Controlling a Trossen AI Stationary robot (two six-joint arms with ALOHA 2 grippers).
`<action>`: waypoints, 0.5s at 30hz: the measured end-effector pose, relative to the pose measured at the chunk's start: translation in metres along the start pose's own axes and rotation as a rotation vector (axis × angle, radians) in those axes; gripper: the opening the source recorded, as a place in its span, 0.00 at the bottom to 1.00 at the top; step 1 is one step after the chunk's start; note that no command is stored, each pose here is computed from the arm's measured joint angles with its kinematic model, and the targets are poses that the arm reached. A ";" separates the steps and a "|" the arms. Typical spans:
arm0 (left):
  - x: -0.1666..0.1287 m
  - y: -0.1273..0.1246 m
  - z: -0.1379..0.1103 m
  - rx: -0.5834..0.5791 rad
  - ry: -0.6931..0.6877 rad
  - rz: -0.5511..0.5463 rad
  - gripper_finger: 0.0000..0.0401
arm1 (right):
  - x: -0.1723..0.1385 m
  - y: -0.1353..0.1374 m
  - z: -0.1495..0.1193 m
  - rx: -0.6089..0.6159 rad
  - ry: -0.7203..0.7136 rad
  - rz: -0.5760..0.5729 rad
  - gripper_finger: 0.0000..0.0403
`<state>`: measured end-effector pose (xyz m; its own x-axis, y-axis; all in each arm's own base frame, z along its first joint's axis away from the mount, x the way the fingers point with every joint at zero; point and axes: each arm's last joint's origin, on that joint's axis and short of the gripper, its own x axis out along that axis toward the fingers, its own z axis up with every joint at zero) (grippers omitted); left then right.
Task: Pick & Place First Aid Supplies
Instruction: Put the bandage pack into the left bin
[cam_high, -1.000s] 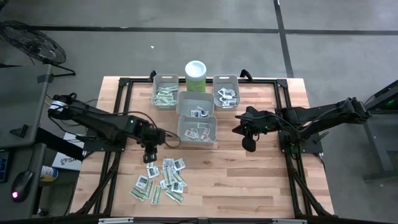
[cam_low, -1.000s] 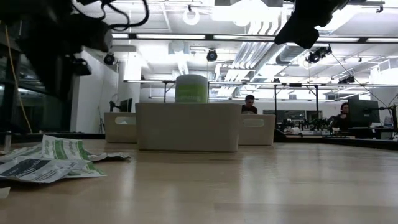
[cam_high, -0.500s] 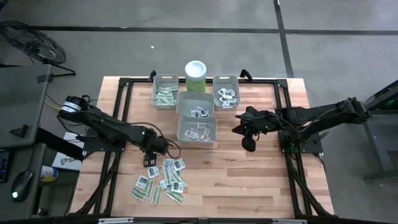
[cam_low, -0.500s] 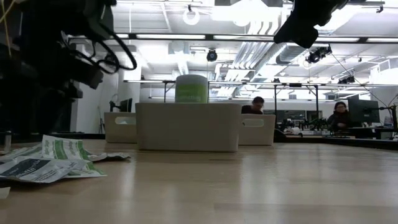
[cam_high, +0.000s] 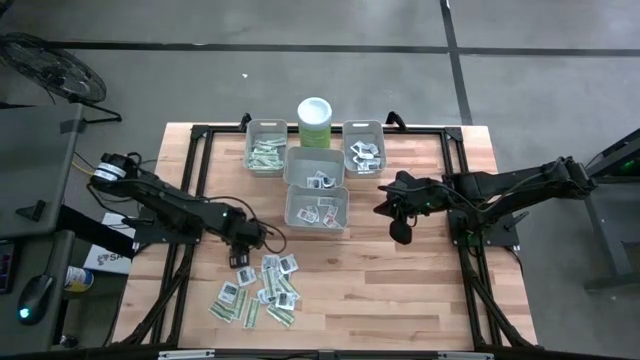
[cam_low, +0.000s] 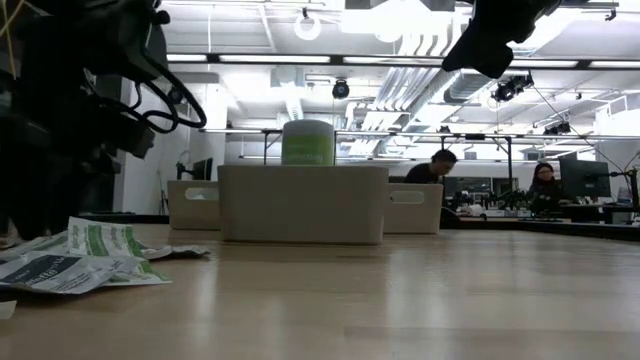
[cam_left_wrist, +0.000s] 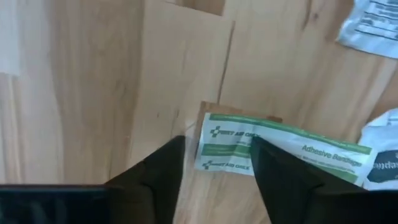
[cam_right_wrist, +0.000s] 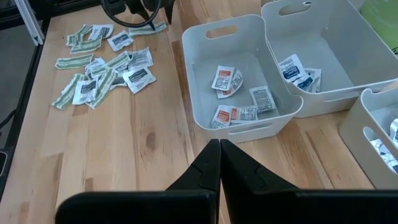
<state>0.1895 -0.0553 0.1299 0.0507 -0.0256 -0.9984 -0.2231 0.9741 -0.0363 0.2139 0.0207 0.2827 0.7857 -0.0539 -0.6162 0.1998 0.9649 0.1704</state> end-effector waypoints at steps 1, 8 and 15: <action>0.000 0.000 0.000 -0.002 0.002 -0.001 0.43 | 0.000 0.000 0.000 0.000 0.003 0.002 0.00; 0.001 0.001 -0.001 -0.027 0.005 0.002 0.23 | 0.000 0.000 -0.001 -0.002 0.015 0.001 0.00; 0.002 0.001 -0.001 -0.144 0.001 -0.004 0.05 | 0.000 0.000 -0.001 -0.018 0.016 0.000 0.00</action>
<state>0.1889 -0.0549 0.1281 0.0511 -0.0296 -0.9983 -0.3603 0.9317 -0.0460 0.2130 0.0207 0.2815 0.7762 -0.0500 -0.6285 0.1892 0.9694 0.1565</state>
